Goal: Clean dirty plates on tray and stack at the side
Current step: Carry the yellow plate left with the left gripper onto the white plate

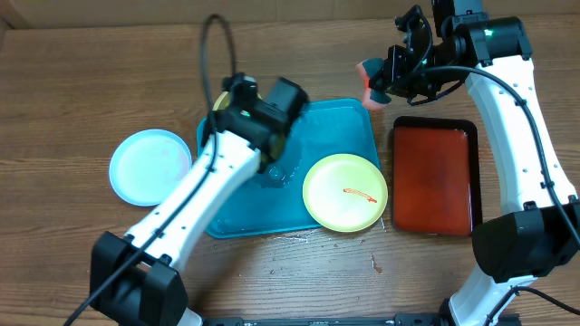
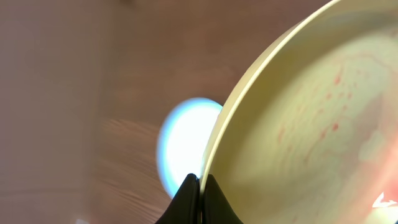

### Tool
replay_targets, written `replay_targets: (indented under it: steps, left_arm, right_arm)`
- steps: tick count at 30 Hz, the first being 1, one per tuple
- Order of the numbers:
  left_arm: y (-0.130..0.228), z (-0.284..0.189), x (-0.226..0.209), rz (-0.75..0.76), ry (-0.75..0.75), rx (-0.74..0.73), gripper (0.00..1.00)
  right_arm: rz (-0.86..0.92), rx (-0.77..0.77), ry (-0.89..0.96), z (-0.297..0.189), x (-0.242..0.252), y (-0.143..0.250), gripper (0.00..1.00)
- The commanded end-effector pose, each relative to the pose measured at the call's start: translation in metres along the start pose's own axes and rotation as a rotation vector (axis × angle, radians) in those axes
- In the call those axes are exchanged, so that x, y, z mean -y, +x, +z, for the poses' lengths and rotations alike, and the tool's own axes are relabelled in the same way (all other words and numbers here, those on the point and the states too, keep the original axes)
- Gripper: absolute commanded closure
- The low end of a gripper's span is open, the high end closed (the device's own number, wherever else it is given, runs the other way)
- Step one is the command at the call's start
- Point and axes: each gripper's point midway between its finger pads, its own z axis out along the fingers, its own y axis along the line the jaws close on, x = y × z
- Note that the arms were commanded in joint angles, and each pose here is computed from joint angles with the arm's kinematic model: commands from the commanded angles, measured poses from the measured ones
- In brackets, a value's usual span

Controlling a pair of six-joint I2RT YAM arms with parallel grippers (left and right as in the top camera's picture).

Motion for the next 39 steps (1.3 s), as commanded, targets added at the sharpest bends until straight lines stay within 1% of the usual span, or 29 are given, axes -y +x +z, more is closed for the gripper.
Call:
replay_targets:
  steps: [1,4,7,9,11,14,17,21,24,25,27,30,35,39]
  left_arm:
    - [0.015,0.013,0.016,-0.113,0.301,-0.167,0.96]
    - [0.016,0.024,0.014,-0.16,0.444,-0.229,0.95]
    - [0.013,0.035,0.009,-0.261,0.66,-0.282,0.95]
    - [0.01,0.047,-0.005,-0.353,0.78,-0.303,0.95]
    - [0.013,0.062,-0.029,-0.443,0.827,-0.317,0.95]
    - [0.028,0.088,-0.068,-0.554,0.824,-0.338,0.95]
    - [0.062,0.116,-0.104,-0.688,0.794,-0.388,0.96]
    - [0.111,0.151,-0.13,-0.838,0.721,-0.443,0.96]
    - [0.143,0.176,-0.138,-0.963,0.691,-0.434,0.96]
    - [0.147,0.181,-0.139,-0.984,0.679,-0.428,0.96]
    - [0.154,0.192,-0.137,-1.011,0.659,-0.401,0.96]
    - [0.159,0.203,-0.129,-1.011,0.649,-0.366,0.96]
    - [0.167,0.213,-0.122,-1.048,0.608,-0.371,0.96]
    - [0.165,0.211,-0.114,-1.023,0.617,-0.377,0.96]
  right_arm:
    - [-0.017,0.019,-0.002,-0.005,-0.004,-0.002,0.96]
    - [-0.017,0.019,-0.002,-0.005,-0.004,-0.002,0.96]
    - [-0.017,0.019,-0.002,-0.005,-0.004,-0.002,0.96]
    - [-0.017,0.019,-0.002,-0.005,-0.004,-0.002,0.96]
    - [-0.017,0.019,-0.002,-0.005,-0.004,-0.002,0.96]
    - [-0.017,0.019,-0.002,-0.005,-0.004,-0.002,0.96]
    - [-0.017,0.02,-0.002,-0.005,-0.004,-0.003,0.96]
    - [-0.019,0.023,-0.003,-0.005,-0.004,-0.003,0.96]
    - [-0.019,0.024,-0.003,-0.005,-0.004,-0.004,0.96]
    - [-0.019,0.024,-0.003,-0.005,-0.004,-0.004,0.96]
    - [-0.019,0.024,-0.003,-0.005,-0.004,-0.004,0.96]
    - [-0.019,0.024,-0.003,-0.005,-0.004,-0.004,0.96]
    - [-0.016,0.023,-0.003,-0.005,-0.004,-0.003,0.96]
    - [-0.015,0.024,-0.003,-0.005,-0.004,-0.004,0.95]
